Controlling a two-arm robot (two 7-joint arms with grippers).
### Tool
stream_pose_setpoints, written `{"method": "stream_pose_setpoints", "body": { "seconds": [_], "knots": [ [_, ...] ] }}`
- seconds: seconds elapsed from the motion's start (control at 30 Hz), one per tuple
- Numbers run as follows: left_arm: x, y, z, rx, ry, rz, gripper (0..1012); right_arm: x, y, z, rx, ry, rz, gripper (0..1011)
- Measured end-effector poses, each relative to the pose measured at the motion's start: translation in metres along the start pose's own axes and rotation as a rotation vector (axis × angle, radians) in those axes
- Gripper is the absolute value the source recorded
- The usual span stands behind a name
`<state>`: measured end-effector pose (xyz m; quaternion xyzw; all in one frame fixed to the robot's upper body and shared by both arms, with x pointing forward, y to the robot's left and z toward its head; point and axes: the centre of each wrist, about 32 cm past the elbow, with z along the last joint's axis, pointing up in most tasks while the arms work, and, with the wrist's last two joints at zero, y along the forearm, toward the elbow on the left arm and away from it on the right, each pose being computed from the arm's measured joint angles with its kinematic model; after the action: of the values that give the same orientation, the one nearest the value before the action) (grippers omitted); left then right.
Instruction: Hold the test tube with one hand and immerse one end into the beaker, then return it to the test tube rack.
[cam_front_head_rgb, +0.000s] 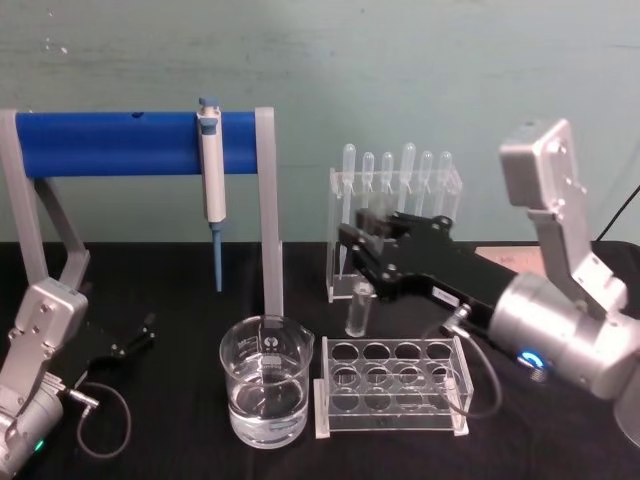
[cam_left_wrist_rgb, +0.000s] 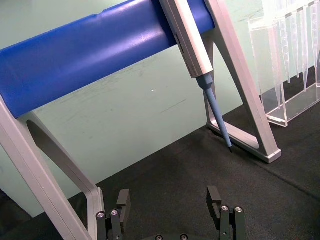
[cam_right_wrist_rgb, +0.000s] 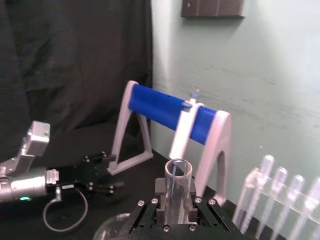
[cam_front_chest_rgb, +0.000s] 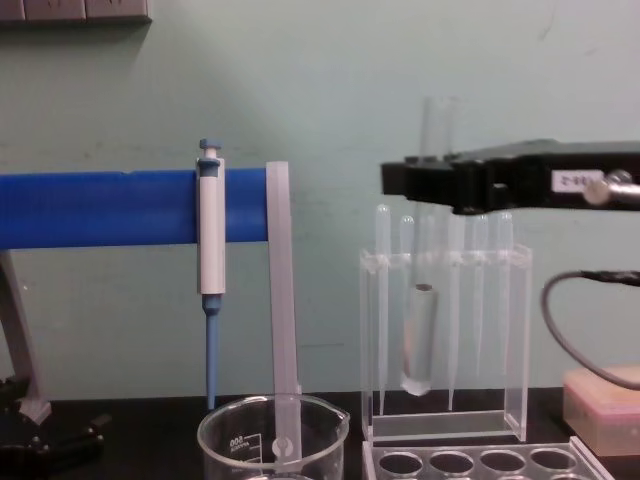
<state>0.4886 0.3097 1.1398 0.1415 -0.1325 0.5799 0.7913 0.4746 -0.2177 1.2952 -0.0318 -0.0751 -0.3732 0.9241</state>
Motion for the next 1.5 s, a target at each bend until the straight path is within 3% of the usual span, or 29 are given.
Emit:
{"method": "stream_pose_setpoints", "body": {
  "seconds": [0.4,0.67,1.0,1.5],
  "knots": [
    [0.0,0.0,0.0,0.0,0.0,0.0,1000,-0.004,0.036,0.011,0.019,0.002,0.088,224],
    [0.0,0.0,0.0,0.0,0.0,0.0,1000,-0.008,0.054,0.011,0.021,0.007,0.123,225],
    [0.0,0.0,0.0,0.0,0.0,0.0,1000,-0.012,0.073,0.0,0.018,0.012,0.163,224],
    [0.0,0.0,0.0,0.0,0.0,0.0,1000,-0.014,0.09,-0.019,0.01,0.012,0.171,224]
  ]
}}
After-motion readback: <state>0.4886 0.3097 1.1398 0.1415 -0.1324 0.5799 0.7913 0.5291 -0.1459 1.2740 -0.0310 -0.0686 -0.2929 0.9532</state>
